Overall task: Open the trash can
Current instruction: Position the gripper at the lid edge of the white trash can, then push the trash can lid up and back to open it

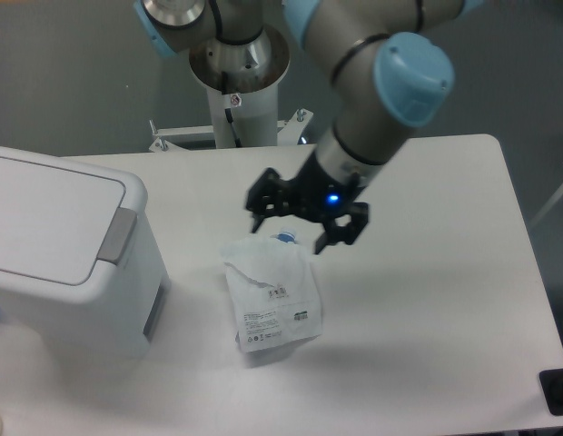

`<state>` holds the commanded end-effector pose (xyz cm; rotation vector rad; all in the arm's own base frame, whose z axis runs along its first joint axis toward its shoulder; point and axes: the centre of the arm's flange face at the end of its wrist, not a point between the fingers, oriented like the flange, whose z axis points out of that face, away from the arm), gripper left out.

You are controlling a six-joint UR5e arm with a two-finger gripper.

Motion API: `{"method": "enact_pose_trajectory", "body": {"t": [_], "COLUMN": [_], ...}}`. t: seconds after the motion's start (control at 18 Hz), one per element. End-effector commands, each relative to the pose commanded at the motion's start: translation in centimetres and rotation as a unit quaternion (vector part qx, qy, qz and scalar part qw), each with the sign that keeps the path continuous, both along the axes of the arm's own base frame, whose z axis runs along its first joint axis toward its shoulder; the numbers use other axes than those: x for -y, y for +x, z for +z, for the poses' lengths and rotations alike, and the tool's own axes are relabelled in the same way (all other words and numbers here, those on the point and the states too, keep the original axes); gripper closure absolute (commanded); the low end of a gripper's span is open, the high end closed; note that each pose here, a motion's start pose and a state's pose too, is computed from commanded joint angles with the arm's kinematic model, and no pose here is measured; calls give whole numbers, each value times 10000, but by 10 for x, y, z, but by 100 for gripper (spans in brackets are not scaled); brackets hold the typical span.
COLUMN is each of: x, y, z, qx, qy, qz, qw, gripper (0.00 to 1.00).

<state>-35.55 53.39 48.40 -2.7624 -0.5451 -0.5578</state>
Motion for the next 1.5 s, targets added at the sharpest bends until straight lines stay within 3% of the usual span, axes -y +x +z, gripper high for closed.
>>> {"method": "enact_pose_trajectory", "body": {"t": [0.22,0.61,1.5], "x": [-36,-54,-48], "y": [46,87,94], "z": [-2,3,-11], "qx": [-8,49,-44], "qy": [70,126,123], "qz": [44,-52,-126], "qw": [10000,9999,9998], "gripper": [0,0,0]}}
